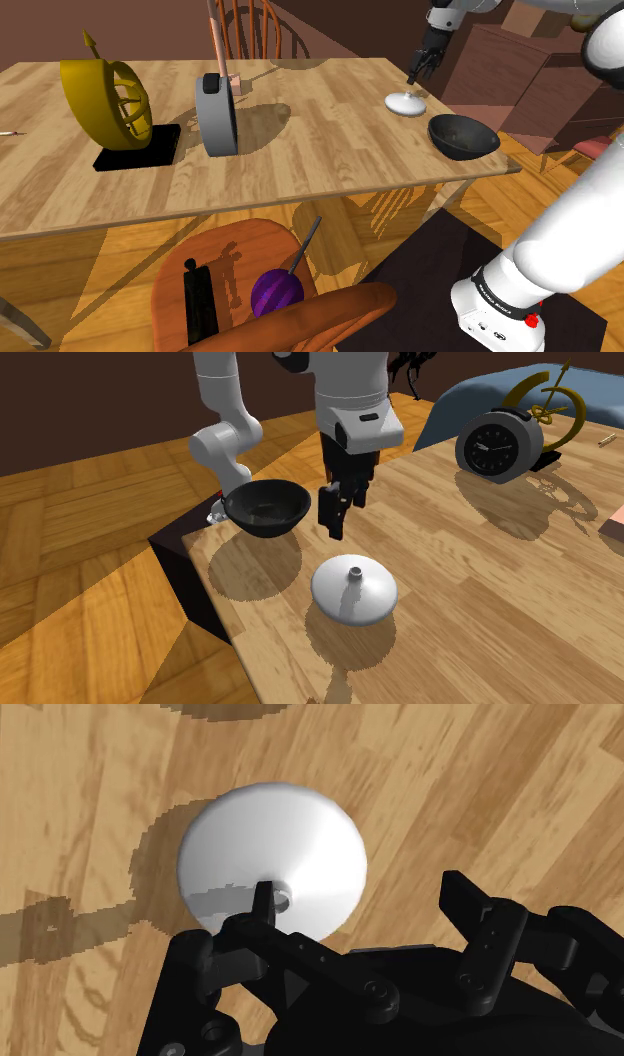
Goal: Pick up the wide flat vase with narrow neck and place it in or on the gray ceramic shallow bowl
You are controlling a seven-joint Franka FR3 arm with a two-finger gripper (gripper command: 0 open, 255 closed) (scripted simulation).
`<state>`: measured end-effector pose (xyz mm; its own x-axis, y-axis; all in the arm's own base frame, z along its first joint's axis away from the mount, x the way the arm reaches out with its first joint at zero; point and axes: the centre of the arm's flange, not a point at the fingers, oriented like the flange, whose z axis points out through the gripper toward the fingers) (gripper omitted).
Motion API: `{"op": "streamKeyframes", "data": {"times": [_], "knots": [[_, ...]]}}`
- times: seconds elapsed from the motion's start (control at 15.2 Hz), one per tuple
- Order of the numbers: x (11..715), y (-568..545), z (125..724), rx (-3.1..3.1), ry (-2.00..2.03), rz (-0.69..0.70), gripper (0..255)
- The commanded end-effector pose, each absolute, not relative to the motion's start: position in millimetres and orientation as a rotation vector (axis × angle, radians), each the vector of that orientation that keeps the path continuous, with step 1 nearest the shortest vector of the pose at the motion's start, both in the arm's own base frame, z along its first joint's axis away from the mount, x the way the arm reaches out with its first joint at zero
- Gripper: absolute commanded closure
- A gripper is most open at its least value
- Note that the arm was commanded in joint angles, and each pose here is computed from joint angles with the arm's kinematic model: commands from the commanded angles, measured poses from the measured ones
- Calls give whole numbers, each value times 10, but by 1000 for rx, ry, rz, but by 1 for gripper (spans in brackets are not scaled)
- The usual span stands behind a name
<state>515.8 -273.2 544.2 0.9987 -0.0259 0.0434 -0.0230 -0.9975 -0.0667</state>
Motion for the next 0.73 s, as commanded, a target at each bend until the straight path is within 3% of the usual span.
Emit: {"op": "streamKeyframes", "data": {"times": [0.0,0.66], "knots": [[5316,-2931,5335,-3077,37,-58,0],[5497,-3144,4850,-3079,39,-47,0]]}}
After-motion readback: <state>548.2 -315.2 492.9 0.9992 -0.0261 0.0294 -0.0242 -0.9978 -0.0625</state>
